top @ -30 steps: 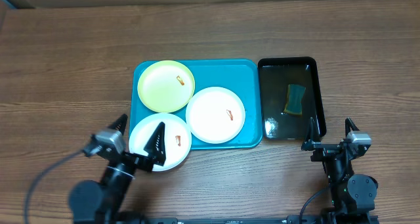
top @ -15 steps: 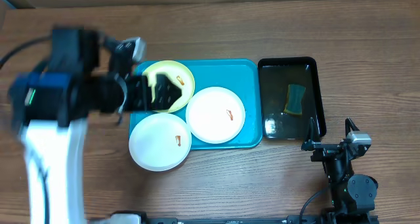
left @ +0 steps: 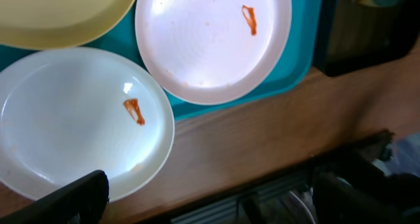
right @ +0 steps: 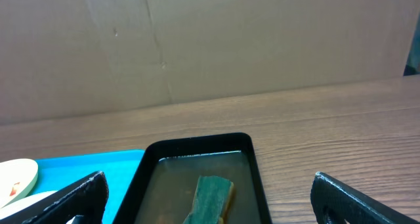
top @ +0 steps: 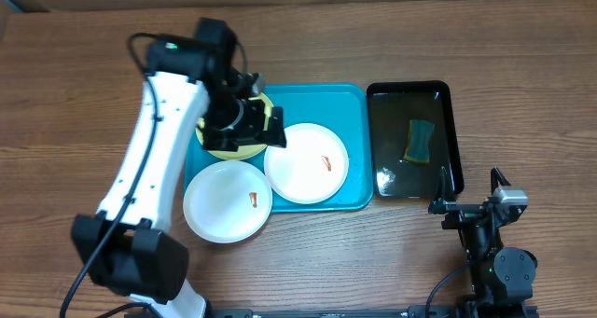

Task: Clean dirty plates on tray and stack at the side
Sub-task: 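Move the left gripper over the tray and grip the upper-right white plate's rim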

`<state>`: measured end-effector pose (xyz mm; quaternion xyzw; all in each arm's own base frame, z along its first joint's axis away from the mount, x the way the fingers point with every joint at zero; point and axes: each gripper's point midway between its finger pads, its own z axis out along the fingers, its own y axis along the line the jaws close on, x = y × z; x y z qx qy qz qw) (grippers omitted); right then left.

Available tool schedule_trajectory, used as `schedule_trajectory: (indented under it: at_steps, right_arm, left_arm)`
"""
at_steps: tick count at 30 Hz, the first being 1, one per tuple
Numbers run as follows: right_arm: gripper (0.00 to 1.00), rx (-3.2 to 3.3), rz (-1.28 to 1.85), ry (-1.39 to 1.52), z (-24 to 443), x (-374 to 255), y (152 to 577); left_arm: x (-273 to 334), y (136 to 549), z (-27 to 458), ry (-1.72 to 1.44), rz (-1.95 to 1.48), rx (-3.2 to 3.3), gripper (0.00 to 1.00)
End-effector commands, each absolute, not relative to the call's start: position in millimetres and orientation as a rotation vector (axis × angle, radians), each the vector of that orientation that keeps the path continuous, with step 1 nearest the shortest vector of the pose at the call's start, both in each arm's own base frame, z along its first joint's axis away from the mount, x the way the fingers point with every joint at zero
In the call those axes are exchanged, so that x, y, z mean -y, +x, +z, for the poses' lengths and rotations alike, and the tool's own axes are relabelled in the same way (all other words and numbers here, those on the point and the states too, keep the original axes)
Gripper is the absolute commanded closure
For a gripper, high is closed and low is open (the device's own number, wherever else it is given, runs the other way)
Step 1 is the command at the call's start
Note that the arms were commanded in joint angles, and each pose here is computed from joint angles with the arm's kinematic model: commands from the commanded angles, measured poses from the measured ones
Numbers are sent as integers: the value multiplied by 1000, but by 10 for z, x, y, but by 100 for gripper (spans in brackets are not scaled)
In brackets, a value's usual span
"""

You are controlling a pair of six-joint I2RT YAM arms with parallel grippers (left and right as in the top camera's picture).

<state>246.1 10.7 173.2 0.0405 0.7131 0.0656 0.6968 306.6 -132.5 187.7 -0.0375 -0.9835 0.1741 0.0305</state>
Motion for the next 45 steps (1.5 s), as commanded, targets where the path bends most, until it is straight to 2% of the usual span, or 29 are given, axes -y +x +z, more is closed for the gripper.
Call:
schedule_trajectory:
  at_steps: [1,2,3,13,14,16,19,29,35,39,45]
  right_arm:
    - [0,-1587,132,100,1710,-75,2464]
    - [0,-1587,131,100,1710,-75,2464]
    - [0,-1587,132,100,1710,-75,2464]
    - [0,-1587,131,100,1710,-75,2464]
    - [0,-1587,131,100,1710,-75,2464]
    - [0,-1587,132,100,1710,-75,2464]
    - [0,-1587,132,100,1710,-75,2464]
    - [0,-1587,131,100,1710,-75,2464]
    - [0,-1587,132,100,1710,-75,2464]
    - [0,-1587,132,100,1710,-75,2464]
    - [0,-1587,132,100,1710,-75,2464]
  left_arm:
    - [1356,3059,1559,-80,406,3011,26]
    - [1383,3050,1482,-84,401,3002,41]
    - [1400,3040,1395,-86,390,2994,48]
    - [1274,3026,685,64,239,2981,44]
    - [1277,3036,650,65,243,2987,45]
    - [1285,3056,589,64,251,3001,56]
    - [1282,3061,491,85,254,3011,65]
    - [1170,3209,285,147,163,3107,60]
    - [1201,3286,284,143,184,3139,63]
    - [1223,3307,272,126,174,3156,69]
    - [1301,3339,273,93,183,3180,71]
